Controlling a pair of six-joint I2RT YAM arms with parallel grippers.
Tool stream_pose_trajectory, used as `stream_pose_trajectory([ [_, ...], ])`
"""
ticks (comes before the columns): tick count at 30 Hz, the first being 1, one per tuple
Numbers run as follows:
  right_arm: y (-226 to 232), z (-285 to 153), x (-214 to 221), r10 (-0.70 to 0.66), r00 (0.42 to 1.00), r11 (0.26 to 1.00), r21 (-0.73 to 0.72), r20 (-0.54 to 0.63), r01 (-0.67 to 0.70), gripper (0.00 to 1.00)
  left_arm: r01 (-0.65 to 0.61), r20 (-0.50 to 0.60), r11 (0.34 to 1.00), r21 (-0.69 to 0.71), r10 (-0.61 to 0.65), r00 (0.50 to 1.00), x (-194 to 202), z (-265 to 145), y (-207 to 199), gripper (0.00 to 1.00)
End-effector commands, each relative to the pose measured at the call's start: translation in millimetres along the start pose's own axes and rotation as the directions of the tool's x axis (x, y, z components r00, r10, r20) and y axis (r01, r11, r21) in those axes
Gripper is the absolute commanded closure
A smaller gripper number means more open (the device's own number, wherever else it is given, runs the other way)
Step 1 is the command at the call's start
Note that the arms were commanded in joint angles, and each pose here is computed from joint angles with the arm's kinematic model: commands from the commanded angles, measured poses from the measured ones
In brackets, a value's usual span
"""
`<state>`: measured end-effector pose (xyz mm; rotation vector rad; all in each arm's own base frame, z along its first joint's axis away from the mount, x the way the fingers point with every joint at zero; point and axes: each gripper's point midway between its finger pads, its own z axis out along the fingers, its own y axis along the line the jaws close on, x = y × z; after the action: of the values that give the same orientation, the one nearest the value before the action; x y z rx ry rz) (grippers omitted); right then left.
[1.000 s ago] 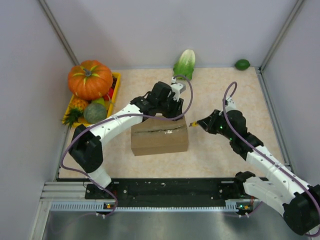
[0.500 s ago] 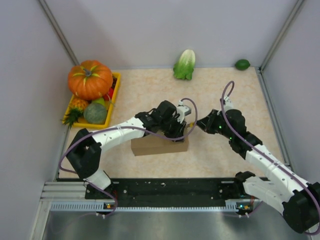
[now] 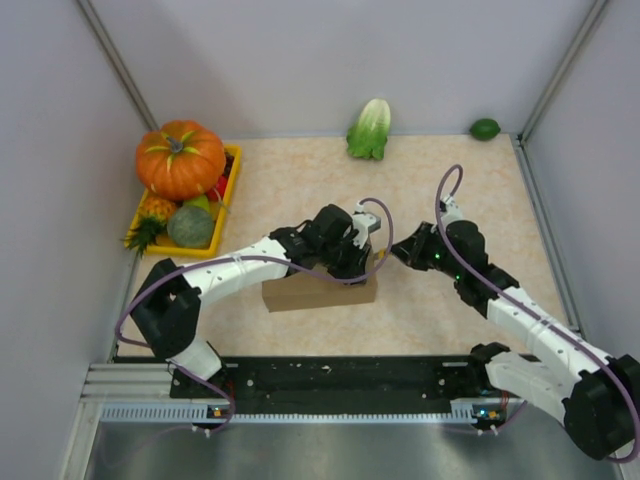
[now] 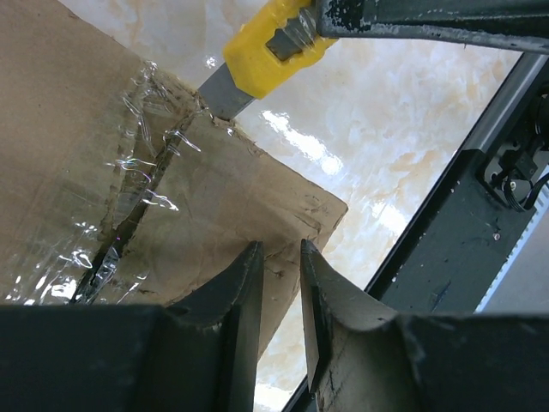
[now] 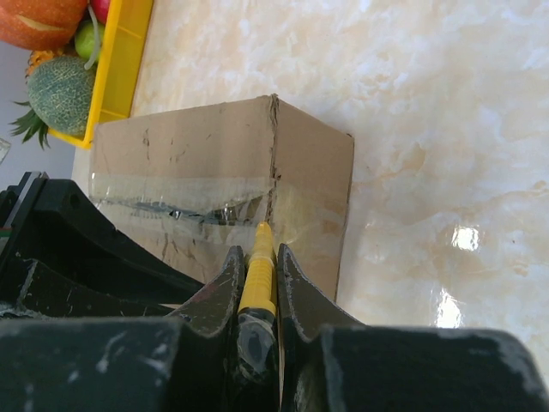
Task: Unpack the express box
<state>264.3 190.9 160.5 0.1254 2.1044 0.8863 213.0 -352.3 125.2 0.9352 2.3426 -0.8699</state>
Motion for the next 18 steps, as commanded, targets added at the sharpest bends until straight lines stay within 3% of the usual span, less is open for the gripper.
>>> stream_pose_trajectory([
  [1, 9.7, 10.1, -12.0, -0.024, 0.999, 0.999, -0.038, 0.041, 0.026, 1.00, -0.005, 0.015, 1.000, -0.006, 0.005, 1.000, 2.2, -5.0, -3.6, 0.72],
  [14, 14.1, 12.2, 10.0, -0.002, 0.999, 0.996, -0.092, -0.044, -0.002, 1.00, 0.006, 0.019, 0.997, -0.081, -0.005, 1.000, -2.5, -0.4, 9.7, 0.73],
  [18, 14.9, -2.6, 26.0, -0.014, 0.992, 0.996, -0.095, -0.127, 0.001, 1.00, 0.022, 0.034, 0.990, -0.138, -0.017, 0.999, -11.3, 1.7, 18.6, 0.73],
])
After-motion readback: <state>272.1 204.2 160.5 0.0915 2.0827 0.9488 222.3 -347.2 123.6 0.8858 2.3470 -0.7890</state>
